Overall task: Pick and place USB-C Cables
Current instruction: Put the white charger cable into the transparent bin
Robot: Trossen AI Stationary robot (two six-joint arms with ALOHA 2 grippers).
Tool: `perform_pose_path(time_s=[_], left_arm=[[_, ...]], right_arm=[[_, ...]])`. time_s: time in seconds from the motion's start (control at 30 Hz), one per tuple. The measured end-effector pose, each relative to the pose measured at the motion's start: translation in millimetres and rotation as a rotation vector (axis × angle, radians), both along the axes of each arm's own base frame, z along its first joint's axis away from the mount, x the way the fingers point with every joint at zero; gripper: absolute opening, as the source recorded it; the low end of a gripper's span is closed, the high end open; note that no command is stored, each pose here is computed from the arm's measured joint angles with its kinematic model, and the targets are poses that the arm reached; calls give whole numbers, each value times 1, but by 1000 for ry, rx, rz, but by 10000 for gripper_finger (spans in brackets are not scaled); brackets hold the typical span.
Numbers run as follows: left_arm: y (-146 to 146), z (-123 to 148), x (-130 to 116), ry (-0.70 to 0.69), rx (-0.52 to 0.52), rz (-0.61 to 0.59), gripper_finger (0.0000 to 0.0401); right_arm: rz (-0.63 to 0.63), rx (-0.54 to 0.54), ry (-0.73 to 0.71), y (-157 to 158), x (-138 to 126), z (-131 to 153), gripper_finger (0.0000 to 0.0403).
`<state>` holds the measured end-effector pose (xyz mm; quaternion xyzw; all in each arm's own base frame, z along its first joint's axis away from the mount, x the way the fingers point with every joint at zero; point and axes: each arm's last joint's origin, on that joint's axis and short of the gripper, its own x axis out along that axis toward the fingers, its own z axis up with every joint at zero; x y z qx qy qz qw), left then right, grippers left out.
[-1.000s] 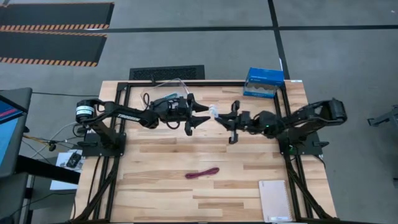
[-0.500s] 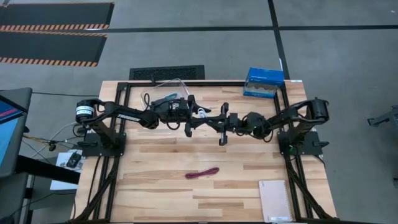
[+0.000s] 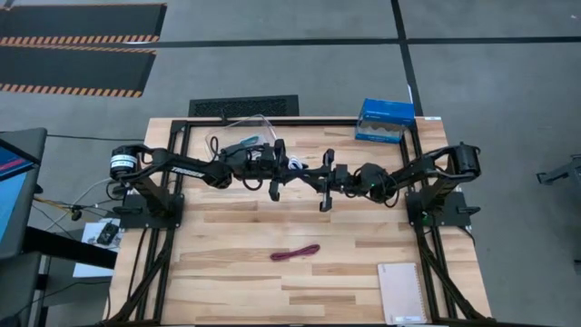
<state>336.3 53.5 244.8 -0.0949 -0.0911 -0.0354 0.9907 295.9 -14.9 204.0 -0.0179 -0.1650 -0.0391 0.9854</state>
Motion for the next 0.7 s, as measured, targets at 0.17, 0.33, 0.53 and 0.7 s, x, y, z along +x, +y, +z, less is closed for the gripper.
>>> perform_pose_path(time_s=[0.17,0.33,0.53,0.7], left_arm=[[0,0,0,-1,-2,8,7],[1,0,0,1,-21,29,3],[1,2,-1,12,-53,42,2],[0,10,-8,45,-35,59,1]], right_arm=[[-1,26,1,-2,0,0,57],[3,56,1,-5,0,-1,77],[2,55,4,-5,0,-1,110],[5,54,3,-5,0,-1,161]])
